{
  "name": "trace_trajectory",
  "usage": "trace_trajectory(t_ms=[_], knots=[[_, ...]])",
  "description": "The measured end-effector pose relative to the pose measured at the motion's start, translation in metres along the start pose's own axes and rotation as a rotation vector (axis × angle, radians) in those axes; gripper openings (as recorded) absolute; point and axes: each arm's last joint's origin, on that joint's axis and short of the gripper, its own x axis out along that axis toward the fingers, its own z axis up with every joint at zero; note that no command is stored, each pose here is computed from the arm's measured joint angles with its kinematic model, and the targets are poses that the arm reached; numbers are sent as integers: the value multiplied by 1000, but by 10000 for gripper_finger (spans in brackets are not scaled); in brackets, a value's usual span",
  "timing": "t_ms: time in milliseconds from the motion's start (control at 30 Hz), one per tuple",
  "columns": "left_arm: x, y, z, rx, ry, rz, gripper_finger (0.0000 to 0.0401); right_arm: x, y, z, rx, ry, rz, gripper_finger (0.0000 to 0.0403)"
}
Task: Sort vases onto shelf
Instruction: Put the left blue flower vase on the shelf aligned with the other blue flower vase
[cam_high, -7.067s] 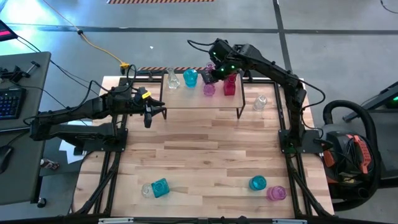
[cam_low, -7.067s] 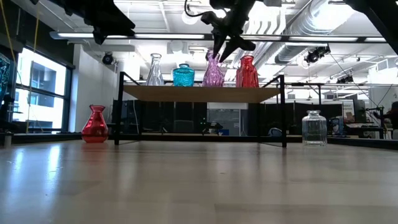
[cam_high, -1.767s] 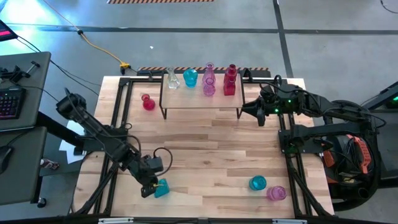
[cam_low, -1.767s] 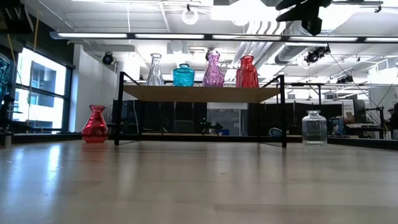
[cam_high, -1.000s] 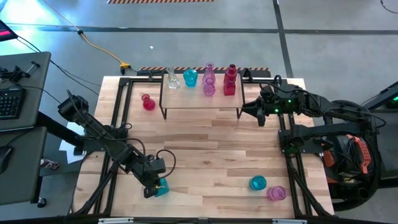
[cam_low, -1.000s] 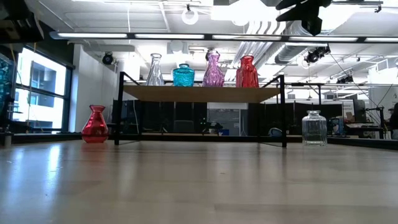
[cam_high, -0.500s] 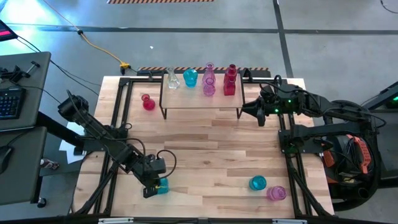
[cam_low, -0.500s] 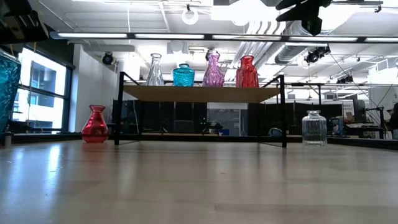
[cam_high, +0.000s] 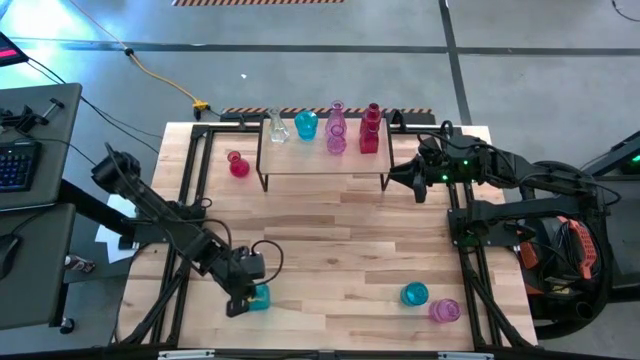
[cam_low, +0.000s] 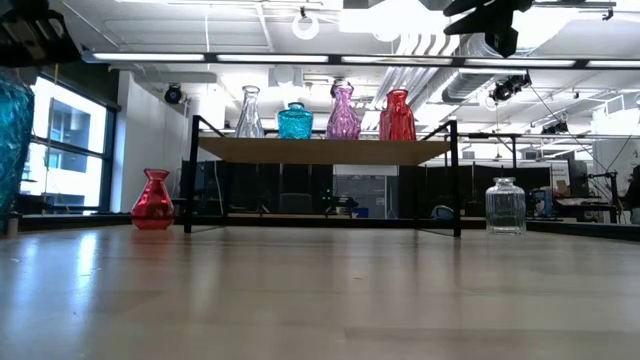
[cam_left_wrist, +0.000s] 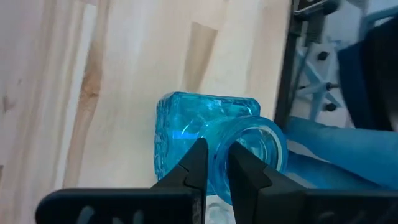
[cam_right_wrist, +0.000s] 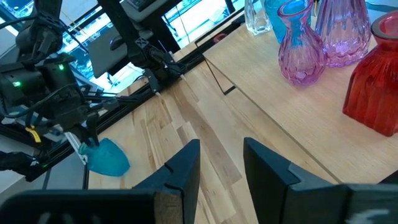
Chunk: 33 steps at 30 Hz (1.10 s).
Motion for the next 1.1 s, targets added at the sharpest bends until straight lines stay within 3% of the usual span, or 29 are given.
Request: trace_trajectory(t_ms=[300,600,1100], knots=[[-18,10,12,7,7,-86,24,0,0,0,-3,1,0,103],[-34,43,34,-31,20,-94,29,0,0,0,-1,5,-2,103],[-111,95,98,-9,-111,115,28,0,0,0,-3,6,2,103]])
